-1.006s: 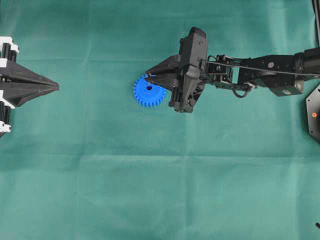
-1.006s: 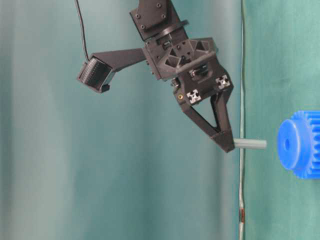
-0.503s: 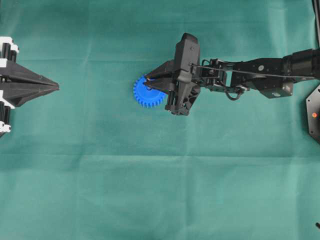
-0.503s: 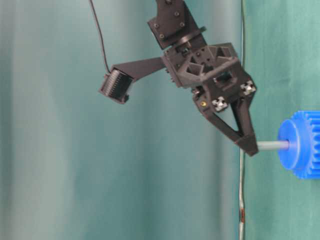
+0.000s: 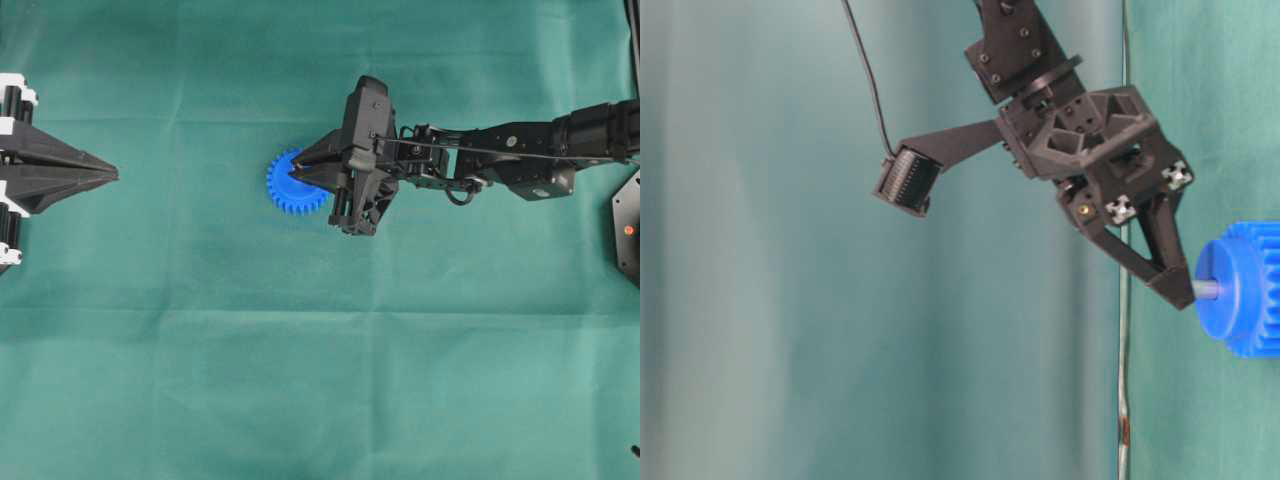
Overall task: Insert the shaft placed at a random location into the center hole of the medium gear at another random location.
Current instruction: 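Lower the shaft into the gear's center hole with the right gripper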
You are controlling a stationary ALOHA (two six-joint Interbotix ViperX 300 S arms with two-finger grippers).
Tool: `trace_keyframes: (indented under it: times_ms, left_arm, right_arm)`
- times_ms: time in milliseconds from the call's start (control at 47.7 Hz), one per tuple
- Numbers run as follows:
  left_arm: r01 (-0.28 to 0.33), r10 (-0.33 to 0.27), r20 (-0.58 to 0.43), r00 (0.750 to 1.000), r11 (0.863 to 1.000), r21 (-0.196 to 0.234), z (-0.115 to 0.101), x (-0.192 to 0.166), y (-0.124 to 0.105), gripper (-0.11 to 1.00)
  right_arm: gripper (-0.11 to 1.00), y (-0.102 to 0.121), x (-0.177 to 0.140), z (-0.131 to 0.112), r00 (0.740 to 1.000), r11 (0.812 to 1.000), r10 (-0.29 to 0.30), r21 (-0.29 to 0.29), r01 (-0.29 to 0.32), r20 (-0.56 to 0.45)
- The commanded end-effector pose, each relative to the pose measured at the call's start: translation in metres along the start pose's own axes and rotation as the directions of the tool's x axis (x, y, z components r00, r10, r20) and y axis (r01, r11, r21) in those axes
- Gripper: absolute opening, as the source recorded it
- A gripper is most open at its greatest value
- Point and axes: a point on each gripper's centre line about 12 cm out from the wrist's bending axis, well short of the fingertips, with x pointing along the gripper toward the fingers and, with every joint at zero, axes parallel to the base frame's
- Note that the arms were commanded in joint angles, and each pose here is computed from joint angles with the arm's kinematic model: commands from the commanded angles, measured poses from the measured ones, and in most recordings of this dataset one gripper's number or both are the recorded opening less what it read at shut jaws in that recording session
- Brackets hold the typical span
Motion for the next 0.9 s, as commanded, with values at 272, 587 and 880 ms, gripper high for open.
trace_keyframes:
  times_ms: [272,587,880]
  left_arm:
    - [0.0,0.0,0.023,1.0,1.0,0.003,0.009,0.002,0.0,0.0]
    - [0.0,0.0,0.021,1.0,1.0,0.003,0.009,0.002,0.0,0.0]
    - [0.0,0.0,0.021,1.0,1.0,0.003,0.009,0.002,0.0,0.0]
  right_arm:
    - [0.13,0.004,0.004,0.008,1.0,1.0,0.005,0.013,-0.006,0.027]
    - [0.13,0.004,0.006,0.004,1.0,1.0,0.005,0.011,-0.005,0.015]
    - [0.14,0.005,0.006,0.005,1.0,1.0,0.007,0.012,-0.007,0.015]
